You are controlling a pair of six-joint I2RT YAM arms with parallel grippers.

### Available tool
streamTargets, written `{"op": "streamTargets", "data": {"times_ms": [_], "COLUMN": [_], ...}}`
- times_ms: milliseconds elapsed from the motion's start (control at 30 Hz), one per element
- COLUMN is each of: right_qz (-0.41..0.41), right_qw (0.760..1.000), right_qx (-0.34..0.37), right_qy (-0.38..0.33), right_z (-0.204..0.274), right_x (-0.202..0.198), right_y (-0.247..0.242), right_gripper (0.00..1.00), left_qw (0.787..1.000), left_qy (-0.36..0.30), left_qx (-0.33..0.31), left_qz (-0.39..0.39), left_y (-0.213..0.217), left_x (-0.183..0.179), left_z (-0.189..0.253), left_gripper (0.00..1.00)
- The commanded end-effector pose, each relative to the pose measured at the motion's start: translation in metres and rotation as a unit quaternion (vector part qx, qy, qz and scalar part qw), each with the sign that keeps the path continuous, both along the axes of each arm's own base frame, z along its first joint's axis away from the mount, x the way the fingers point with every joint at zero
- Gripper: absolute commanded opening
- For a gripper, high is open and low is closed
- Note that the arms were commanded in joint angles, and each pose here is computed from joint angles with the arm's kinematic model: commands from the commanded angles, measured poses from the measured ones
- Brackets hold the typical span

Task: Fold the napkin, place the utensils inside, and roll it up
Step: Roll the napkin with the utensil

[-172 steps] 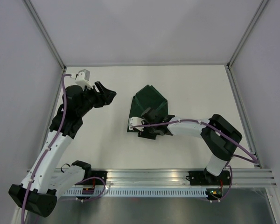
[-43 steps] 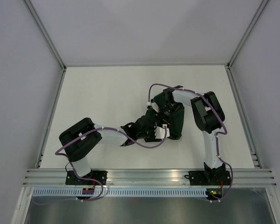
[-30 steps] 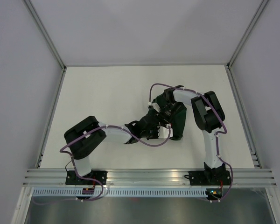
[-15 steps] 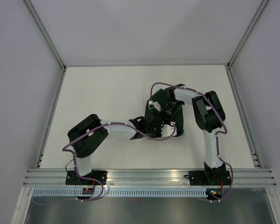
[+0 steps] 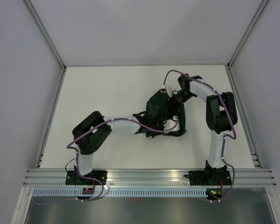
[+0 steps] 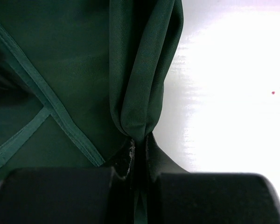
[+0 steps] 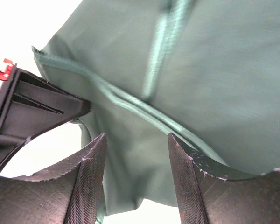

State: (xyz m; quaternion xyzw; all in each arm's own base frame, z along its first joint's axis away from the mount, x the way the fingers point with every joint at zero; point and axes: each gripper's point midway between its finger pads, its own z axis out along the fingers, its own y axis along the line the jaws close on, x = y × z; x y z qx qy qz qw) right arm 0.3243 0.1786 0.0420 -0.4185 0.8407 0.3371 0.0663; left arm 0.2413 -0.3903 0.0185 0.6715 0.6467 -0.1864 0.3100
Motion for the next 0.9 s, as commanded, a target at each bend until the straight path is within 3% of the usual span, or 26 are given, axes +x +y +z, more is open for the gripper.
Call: {"op": "streamTargets", "data": {"times_ms": [0,200,400,633,867], "right_qz": [-0.051,-0.116,-0.130,-0.084,-0.020], "right_qw": [0.994,0.983,0.975,0.966,0.939], "right_qx": [0.045,0.081,0.094,0.095,0.081], "right_qy": [-0.080,-0.117,-0.155,-0.225,-0.334], "right_z": [0.048,0.066,0.068,0.065,0.072], "right_x": [0.038,0.055,0.048,0.017,-0.012], "right_y": [-0.009,-0.050,-0.083,-0.089,-0.078], "right_gripper": [0.62,0.61,0.60,0.57,0.56], "left_qw": [0.990,0.975,0.950,0.915,0.873], "left_qy": [0.127,0.213,0.304,0.393,0.482], "left_qx": [0.053,0.061,0.057,0.063,0.044], "left_qz": [0.006,0.024,0.050,0.063,0.064], "left_y": [0.019,0.026,0.026,0.027,0.025], "left_x": [-0.036,-0.037,-0.029,-0.033,-0.034], "left_z": [-0.033,-0.031,-0.028,-0.033,-0.028], "left_gripper": [0.02,0.02,0.02,0.02,0.02]}}
